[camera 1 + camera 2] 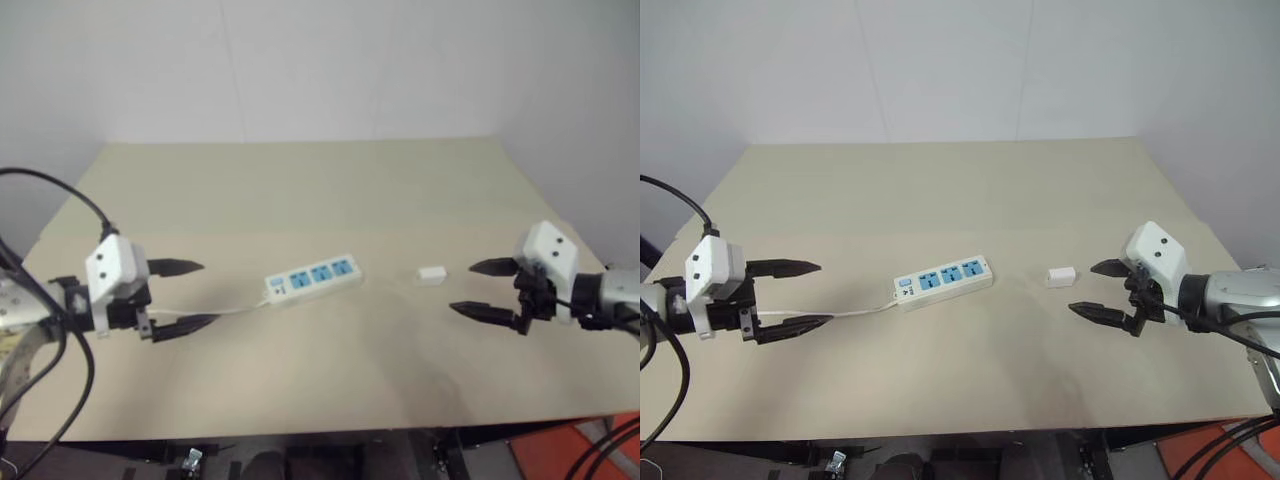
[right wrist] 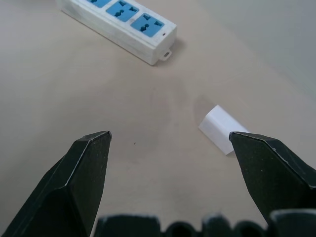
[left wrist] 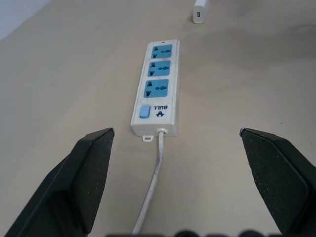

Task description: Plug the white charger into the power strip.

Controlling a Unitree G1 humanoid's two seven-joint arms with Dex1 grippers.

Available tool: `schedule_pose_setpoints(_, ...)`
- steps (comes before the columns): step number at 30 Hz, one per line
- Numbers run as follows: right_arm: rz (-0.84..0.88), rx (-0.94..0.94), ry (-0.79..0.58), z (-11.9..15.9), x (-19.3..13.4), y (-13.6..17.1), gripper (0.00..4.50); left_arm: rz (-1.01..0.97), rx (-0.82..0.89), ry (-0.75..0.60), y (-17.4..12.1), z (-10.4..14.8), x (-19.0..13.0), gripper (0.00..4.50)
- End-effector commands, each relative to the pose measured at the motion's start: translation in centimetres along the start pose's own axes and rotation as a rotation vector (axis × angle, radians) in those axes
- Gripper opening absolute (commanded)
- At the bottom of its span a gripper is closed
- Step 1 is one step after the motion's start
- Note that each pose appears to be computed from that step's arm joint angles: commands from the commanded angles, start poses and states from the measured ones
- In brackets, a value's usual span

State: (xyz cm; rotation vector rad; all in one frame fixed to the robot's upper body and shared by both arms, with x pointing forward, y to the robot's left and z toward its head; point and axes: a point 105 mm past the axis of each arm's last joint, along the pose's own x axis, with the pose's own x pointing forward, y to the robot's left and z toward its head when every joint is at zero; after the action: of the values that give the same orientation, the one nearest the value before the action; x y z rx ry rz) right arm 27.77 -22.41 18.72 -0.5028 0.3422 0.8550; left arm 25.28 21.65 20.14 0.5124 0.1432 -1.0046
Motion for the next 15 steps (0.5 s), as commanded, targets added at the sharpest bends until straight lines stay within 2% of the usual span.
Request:
schedule_pose_setpoints(1, -0.044, -0.037, -0.03, 1.2, -0.9, -0.4, 4.5, -0.002, 0.017, -0.023, 0.1, 0.7, 0.1, 4.47)
schedule_pose_setpoints(10, -0.054, -0.041, -0.034, 1.3, -0.9, -0.3, 4.5, 0.007, 0.019, -0.031, 0.5, 0.4, 0.7, 4.47)
schedule_pose_setpoints(15, -0.059, -0.047, -0.06, 2.0, -0.4, -0.4, 4.5, 0.005, -0.019, -0.103, 1.8, -0.2, 3.5, 4.47)
